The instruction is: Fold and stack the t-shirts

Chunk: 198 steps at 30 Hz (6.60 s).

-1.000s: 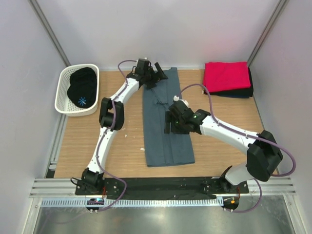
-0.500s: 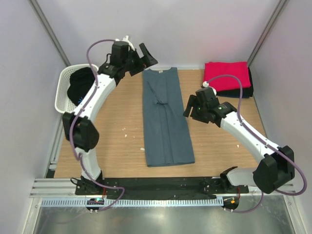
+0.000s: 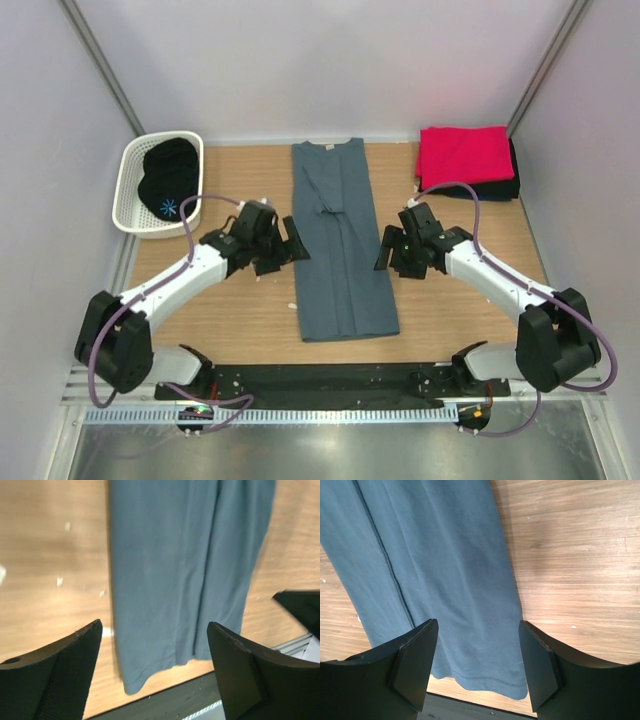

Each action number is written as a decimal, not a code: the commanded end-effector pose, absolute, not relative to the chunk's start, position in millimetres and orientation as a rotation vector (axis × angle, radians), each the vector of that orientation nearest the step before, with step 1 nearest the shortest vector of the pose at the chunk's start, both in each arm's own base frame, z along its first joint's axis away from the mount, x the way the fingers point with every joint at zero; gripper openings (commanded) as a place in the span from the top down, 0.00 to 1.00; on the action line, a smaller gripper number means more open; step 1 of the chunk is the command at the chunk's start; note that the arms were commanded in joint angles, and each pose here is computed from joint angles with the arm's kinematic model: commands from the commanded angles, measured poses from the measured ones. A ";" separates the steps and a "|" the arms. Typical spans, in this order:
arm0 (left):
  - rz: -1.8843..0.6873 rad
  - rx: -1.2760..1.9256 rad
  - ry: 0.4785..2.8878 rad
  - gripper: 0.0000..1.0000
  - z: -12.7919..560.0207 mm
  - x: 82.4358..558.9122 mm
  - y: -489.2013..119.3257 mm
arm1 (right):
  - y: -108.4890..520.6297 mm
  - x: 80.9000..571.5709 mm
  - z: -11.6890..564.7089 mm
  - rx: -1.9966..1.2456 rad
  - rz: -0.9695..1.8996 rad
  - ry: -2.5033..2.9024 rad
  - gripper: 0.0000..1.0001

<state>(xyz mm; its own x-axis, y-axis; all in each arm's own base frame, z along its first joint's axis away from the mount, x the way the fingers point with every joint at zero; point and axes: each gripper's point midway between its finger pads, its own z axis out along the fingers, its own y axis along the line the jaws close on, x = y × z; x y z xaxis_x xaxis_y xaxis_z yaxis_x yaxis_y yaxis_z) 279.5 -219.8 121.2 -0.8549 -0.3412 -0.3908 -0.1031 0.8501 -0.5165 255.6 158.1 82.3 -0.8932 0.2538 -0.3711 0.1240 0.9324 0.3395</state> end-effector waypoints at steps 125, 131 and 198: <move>-0.382 -0.452 2.766 1.00 75.9 164.7 -210.7 | 181.4 196.7 87.4 0.379 0.784 2.669 0.99; -0.394 -0.431 2.665 1.00 108.8 211.9 -208.9 | 188.6 240.2 117.1 0.304 0.717 2.588 0.99; -0.349 -0.403 2.529 1.00 106.3 431.3 -219.5 | 220.3 430.8 127.7 0.186 0.739 2.444 0.99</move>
